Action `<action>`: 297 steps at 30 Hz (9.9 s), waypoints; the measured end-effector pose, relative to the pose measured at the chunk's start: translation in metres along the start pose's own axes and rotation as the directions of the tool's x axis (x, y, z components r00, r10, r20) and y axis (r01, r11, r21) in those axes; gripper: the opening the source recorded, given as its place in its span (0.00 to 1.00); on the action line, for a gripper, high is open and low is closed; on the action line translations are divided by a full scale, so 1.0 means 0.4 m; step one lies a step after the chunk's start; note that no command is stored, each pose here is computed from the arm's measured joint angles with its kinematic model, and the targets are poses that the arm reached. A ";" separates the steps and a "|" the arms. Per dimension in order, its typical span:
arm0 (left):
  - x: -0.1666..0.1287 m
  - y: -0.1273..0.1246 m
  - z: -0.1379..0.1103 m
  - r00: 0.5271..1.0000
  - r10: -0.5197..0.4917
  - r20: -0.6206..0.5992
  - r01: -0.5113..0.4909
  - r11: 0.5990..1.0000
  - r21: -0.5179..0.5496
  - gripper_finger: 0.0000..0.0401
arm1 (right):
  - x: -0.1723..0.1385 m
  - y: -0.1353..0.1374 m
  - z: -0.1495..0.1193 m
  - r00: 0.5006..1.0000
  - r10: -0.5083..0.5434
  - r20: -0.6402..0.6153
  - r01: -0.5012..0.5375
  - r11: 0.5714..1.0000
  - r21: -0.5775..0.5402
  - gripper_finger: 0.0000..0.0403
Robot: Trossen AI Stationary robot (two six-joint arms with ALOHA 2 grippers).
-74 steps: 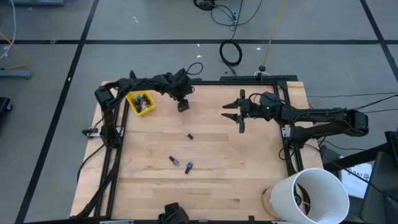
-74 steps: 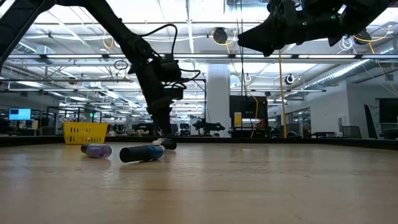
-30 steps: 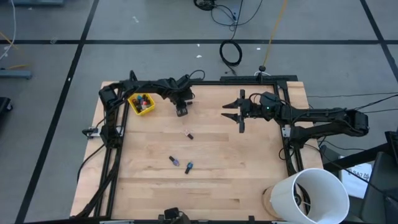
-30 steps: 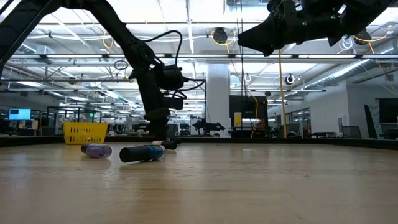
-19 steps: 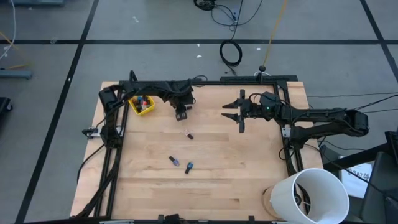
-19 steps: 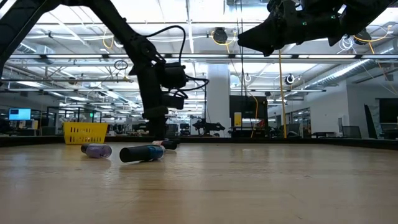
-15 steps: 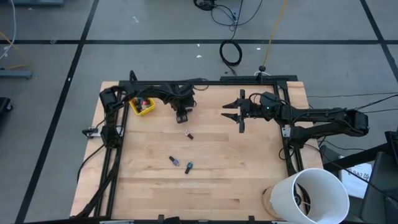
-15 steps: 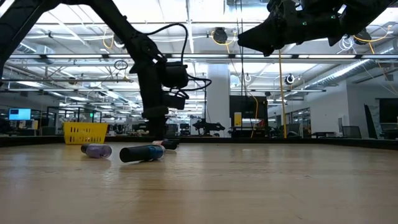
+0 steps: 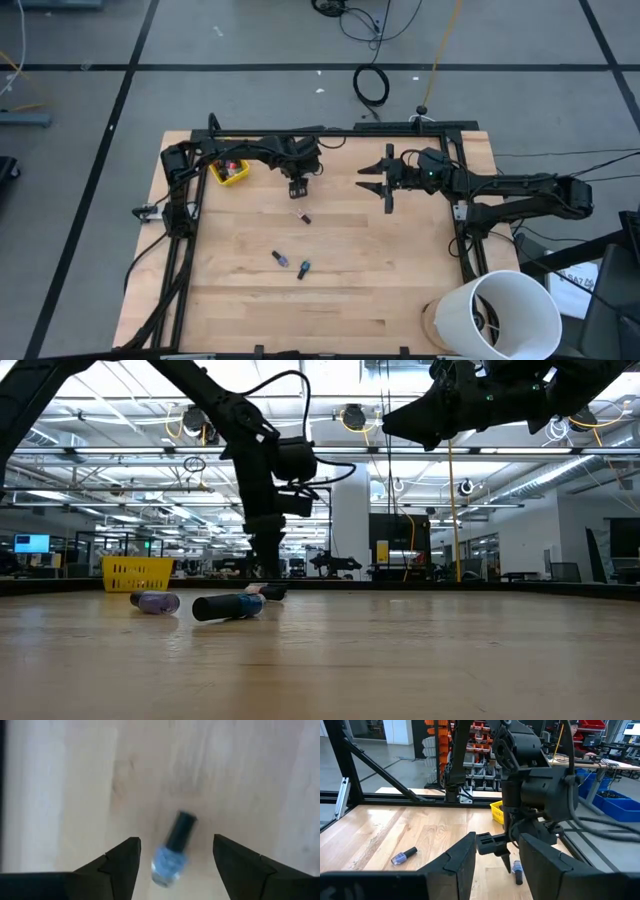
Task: Pick & Place Nail Polish
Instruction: Put the light blue nail polish into the yellow bin, then put the purple nail polish into the yellow bin
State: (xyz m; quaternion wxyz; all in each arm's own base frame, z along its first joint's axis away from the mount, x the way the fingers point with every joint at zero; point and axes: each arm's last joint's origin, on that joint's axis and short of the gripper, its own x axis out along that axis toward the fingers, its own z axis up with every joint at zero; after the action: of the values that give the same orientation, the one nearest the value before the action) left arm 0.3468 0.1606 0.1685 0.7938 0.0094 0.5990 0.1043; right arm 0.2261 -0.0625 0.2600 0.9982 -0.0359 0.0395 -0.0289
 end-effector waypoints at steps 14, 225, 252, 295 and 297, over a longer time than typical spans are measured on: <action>0.003 0.005 0.012 0.990 -0.100 0.100 0.090 0.991 0.103 0.50 | 0.000 0.000 0.000 1.000 0.000 0.000 0.000 1.000 -0.001 0.35; -0.205 -0.392 -0.381 0.561 -0.553 0.617 0.322 0.832 0.452 0.48 | 0.000 0.001 -0.016 0.998 0.001 -0.066 0.001 1.000 0.017 0.35; -0.037 -0.473 -0.416 0.835 -0.437 0.334 0.263 0.851 0.455 0.45 | 0.000 0.001 -0.017 0.998 0.001 -0.067 0.001 1.000 0.021 0.35; -0.018 -0.447 -0.393 0.817 -0.425 0.390 0.364 0.904 0.223 0.27 | 0.000 0.001 -0.017 0.998 0.001 -0.068 0.000 1.000 0.019 0.35; -0.019 -0.447 -0.390 0.813 -0.416 0.407 0.366 0.910 0.198 0.29 | 0.000 0.001 -0.017 0.998 0.001 -0.068 0.000 1.000 0.019 0.35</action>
State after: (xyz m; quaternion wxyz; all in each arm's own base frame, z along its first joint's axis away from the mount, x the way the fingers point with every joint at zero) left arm 0.2237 -0.0327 0.1066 0.9109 -0.0467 0.3977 -0.0991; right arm 0.2254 -0.0626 0.2534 0.9966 -0.0253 0.0729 -0.0304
